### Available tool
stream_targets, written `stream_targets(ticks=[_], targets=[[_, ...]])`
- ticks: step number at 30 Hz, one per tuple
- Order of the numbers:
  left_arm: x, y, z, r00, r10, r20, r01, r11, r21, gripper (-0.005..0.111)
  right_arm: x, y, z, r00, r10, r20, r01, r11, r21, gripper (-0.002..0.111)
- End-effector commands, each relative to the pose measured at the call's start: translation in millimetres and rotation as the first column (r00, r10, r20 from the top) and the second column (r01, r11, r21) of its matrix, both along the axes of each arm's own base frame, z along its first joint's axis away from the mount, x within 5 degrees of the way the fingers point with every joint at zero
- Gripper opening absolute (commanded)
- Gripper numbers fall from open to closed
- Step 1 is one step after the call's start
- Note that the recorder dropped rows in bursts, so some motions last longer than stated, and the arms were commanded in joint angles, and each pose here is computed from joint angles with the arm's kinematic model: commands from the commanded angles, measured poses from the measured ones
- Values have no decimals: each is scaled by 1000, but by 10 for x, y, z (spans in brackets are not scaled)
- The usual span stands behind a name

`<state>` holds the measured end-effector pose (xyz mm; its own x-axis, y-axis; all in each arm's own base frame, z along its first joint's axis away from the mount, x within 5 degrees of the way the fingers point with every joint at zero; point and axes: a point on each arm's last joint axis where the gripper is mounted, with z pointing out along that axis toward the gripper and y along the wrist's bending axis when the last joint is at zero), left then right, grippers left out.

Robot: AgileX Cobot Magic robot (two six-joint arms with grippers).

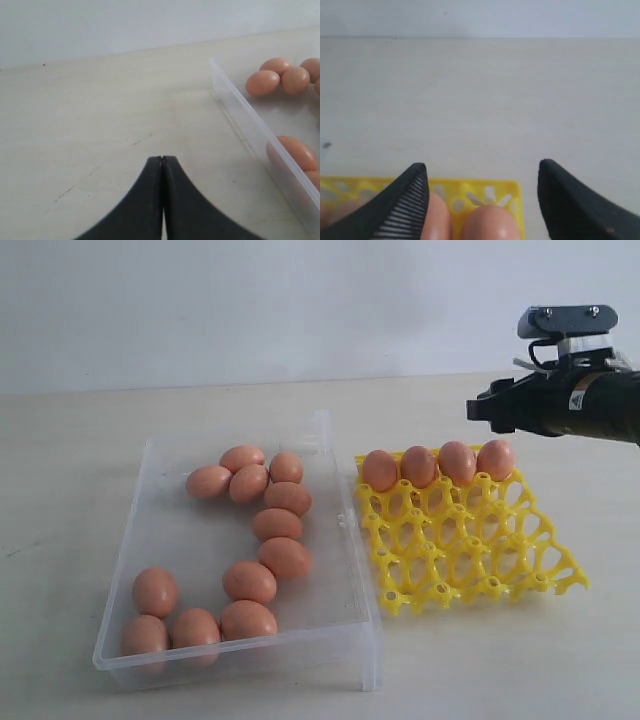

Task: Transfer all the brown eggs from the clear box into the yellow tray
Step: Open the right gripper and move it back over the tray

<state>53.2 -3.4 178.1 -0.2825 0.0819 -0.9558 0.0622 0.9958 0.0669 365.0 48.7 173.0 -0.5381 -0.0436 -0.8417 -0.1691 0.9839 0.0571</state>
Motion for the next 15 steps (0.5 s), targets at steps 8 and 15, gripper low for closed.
stream_targets(ticks=[8,15], targets=[[-2,-1,27,1000,0,18,0,1000,-7,0,-326,1108,723,957,281,-64,-288,945,-156,5],[-2,-1,27,1000,0,18,0,1000,-7,0,-281,2010,829,858,433,-277,-468,881,-72,0]])
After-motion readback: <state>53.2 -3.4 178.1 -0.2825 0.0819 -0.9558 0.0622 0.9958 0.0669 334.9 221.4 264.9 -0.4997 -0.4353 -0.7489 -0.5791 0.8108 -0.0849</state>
